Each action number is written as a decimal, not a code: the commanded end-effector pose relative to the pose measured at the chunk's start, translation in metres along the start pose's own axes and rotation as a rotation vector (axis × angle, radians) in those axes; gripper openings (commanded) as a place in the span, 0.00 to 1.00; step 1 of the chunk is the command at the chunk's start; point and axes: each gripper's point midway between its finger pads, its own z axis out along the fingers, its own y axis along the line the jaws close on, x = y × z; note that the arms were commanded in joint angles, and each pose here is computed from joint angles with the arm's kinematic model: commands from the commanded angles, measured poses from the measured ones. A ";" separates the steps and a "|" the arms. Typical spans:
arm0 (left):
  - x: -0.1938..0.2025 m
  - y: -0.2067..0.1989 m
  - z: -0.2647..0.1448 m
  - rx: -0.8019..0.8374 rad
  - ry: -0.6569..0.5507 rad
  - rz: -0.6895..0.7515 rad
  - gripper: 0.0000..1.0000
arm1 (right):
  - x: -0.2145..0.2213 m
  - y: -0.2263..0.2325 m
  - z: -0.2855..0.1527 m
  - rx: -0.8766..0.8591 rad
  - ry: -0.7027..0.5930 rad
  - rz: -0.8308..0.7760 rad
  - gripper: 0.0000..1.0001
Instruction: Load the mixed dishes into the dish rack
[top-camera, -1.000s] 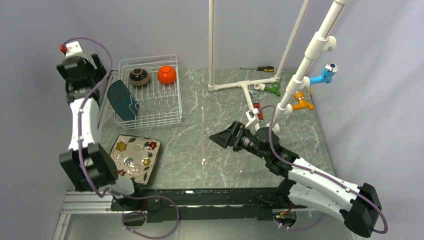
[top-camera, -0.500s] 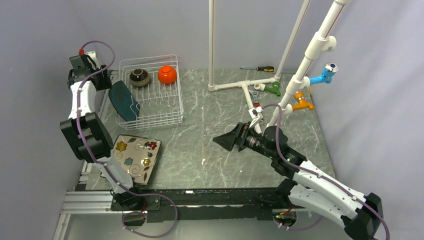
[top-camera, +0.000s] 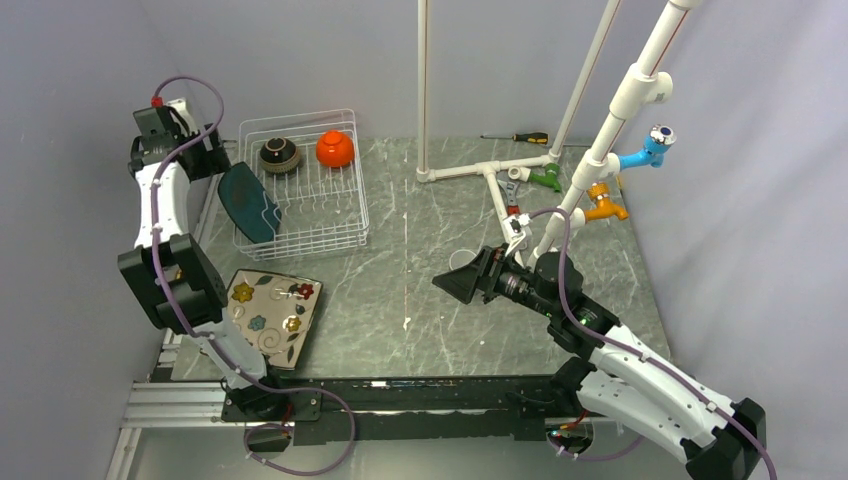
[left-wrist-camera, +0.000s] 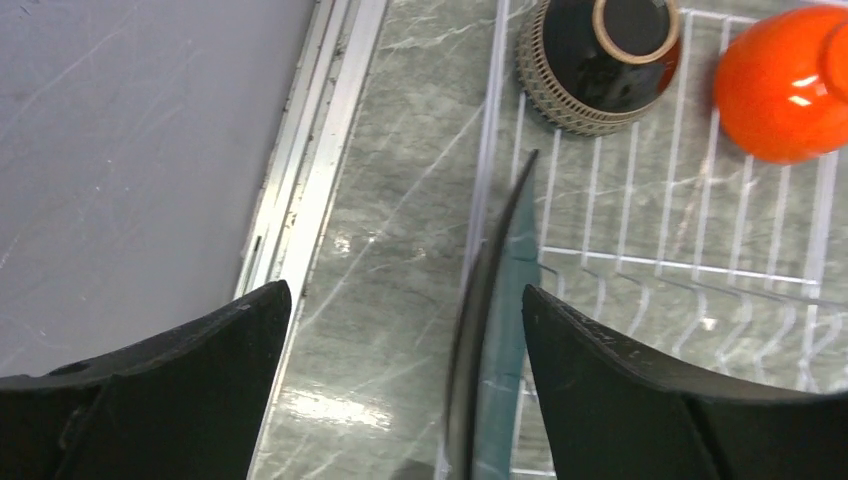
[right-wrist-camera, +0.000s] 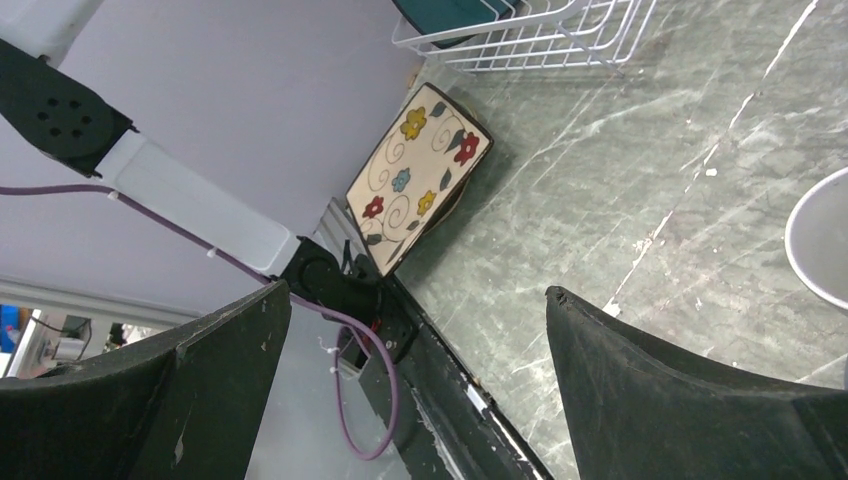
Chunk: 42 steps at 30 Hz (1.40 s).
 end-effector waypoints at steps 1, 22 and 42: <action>-0.036 -0.026 -0.042 0.089 -0.092 -0.040 0.94 | -0.001 0.005 -0.003 -0.035 -0.009 -0.013 1.00; 0.031 -0.038 0.006 0.136 0.184 0.110 0.51 | -0.001 0.003 0.004 -0.036 -0.009 0.012 1.00; 0.003 -0.032 -0.019 0.055 0.094 0.109 0.00 | -0.002 0.000 0.007 -0.033 -0.012 0.025 1.00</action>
